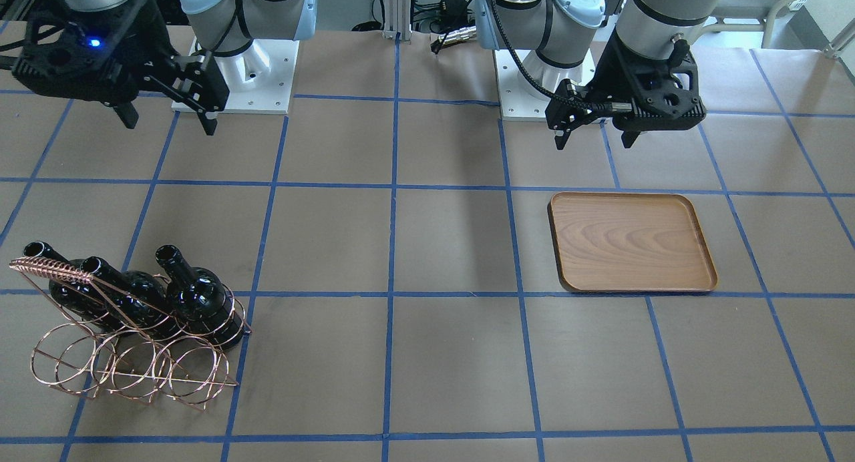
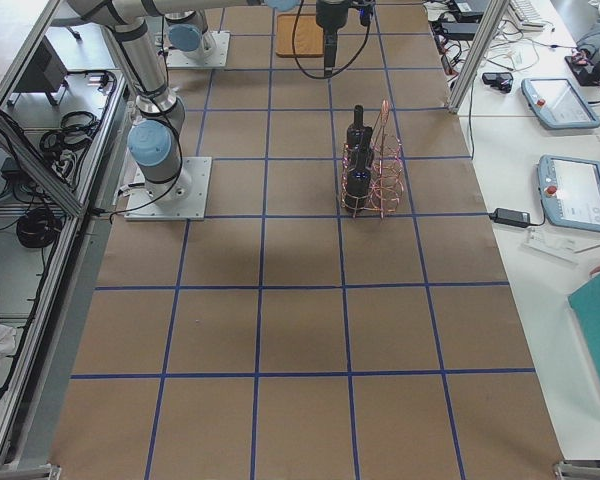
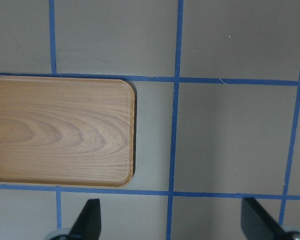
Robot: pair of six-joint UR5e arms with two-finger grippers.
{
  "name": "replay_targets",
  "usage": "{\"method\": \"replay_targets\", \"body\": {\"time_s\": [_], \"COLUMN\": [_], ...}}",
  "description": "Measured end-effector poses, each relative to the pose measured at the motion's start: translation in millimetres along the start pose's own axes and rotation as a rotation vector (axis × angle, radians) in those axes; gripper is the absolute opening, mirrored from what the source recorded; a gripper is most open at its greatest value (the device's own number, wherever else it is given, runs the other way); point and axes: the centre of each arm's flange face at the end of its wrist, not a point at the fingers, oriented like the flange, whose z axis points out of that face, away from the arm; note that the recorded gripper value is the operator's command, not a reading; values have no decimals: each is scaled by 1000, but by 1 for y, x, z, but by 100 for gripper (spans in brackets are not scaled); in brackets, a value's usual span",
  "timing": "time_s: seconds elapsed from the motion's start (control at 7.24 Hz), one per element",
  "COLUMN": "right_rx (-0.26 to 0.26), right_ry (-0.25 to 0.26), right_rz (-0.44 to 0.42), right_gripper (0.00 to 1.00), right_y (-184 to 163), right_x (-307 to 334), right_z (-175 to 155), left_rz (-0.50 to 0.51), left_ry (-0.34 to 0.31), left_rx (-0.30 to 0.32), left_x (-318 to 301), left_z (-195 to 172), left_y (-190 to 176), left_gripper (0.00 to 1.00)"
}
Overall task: Take wine from basket and place on tray
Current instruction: 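Lower the right gripper over the bottles in the copper rack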
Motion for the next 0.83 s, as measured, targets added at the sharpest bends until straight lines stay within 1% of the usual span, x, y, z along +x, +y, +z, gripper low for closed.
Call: {"method": "replay_targets", "body": {"time_s": [0.14, 0.28, 0.41, 0.55, 0.69, 0.83], "right_rx": [1, 14, 34, 52, 70, 69], "right_ry": [3, 6, 7, 6, 6, 4], "right_rz": [-11, -28, -37, -42, -45, -46], "right_gripper": [96, 96, 93, 89, 89, 89], "right_y": [-11, -20, -28, -39, -51, -60], "right_x": [27, 45, 54, 59, 62, 63], "right_z": [19, 48, 73, 91, 105, 118], "left_rz": [0, 1, 1, 2, 2, 2], "left_ry": [0, 0, 0, 0, 0, 0], "left_rx": [-1, -2, -2, -2, -2, -1], "left_x": [0, 0, 0, 0, 0, 0], "left_z": [0, 1, 1, 1, 1, 0], "left_y": [0, 0, 0, 0, 0, 0], "left_gripper": [100, 100, 100, 100, 100, 100]}}
